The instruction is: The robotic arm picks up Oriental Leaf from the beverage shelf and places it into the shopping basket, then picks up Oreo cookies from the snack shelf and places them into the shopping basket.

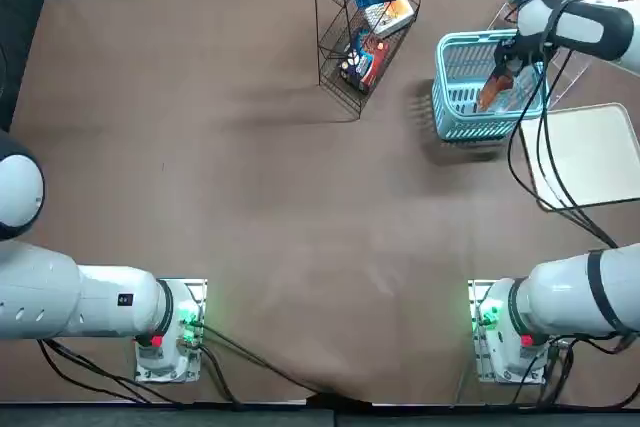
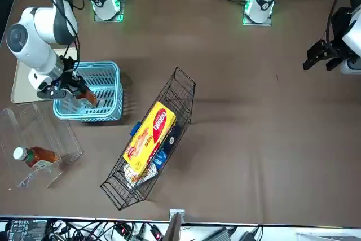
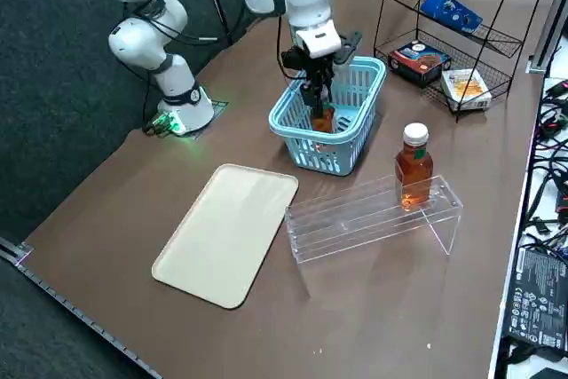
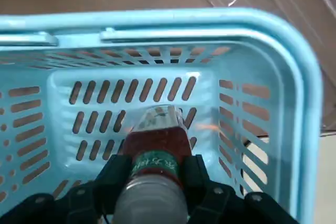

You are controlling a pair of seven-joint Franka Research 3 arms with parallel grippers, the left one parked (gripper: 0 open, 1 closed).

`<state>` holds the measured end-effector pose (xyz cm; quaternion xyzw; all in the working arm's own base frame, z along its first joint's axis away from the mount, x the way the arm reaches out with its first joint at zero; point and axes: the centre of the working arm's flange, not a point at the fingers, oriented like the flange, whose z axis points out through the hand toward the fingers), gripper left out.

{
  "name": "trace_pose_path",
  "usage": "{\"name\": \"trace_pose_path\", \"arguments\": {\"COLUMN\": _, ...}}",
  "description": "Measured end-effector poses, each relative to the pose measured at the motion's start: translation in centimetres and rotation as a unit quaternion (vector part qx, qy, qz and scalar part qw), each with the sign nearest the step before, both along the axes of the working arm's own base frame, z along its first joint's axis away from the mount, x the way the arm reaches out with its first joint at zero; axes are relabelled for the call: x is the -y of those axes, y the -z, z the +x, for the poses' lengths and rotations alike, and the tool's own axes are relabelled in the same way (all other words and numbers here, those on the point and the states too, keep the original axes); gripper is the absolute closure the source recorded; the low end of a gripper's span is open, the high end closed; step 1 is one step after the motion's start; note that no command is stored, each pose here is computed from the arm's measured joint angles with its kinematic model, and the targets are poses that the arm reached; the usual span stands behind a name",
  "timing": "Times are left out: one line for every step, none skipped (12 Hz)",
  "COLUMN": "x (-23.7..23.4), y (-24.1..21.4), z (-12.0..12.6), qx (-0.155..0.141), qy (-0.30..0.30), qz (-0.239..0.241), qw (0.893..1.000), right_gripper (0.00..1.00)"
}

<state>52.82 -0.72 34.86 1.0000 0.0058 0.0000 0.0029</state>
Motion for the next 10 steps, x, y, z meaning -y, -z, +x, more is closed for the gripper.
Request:
{"name": "trace_pose_path", "arguments": {"x": 0.0, "y": 0.7, "z": 0.1, "qx": -0.003, "qy": 0.0, "qz": 0.0, "qw": 1.0, "right_gripper": 0.44}}
{"name": "trace_pose_path", "arguments": {"x": 0.1, "y": 1.7, "z": 0.2, "qx": -0.009, "qy": 0.001, "qz": 0.001, "qw": 1.0, "right_gripper": 0.44}}
{"name": "trace_pose_path", "arguments": {"x": 0.1, "y": 2.0, "z": 0.2, "qx": -0.011, "qy": 0.001, "qz": 0.001, "qw": 1.0, "right_gripper": 0.44}}
{"name": "trace_pose_path", "arguments": {"x": 0.1, "y": 2.1, "z": 0.2, "qx": -0.012, "qy": 0.002, "qz": 0.001, "qw": 1.0, "right_gripper": 0.44}}
{"name": "trace_pose_path", "arguments": {"x": 0.1, "y": 2.1, "z": 0.2, "qx": -0.012, "qy": 0.003, "qz": 0.001, "qw": 1.0, "right_gripper": 0.38}}
{"name": "trace_pose_path", "arguments": {"x": 0.2, "y": 2.0, "z": 0.3, "qx": -0.01, "qy": 0.004, "qz": 0.001, "qw": 1.0, "right_gripper": 0.28}}
{"name": "trace_pose_path", "arguments": {"x": 0.2, "y": 1.6, "z": 0.5, "qx": -0.006, "qy": 0.004, "qz": 0.001, "qw": 1.0, "right_gripper": 0.17}}
{"name": "trace_pose_path", "arguments": {"x": 0.2, "y": 1.1, "z": 0.8, "qx": -0.002, "qy": 0.005, "qz": 0.001, "qw": 1.0, "right_gripper": 0.05}}
{"name": "trace_pose_path", "arguments": {"x": 0.2, "y": 0.4, "z": 1.2, "qx": -0.001, "qy": 0.007, "qz": 0.001, "qw": 1.0, "right_gripper": 0.0}}
{"name": "trace_pose_path", "arguments": {"x": 0.2, "y": -0.5, "z": 1.5, "qx": -0.004, "qy": 0.008, "qz": 0.001, "qw": 1.0, "right_gripper": 0.0}}
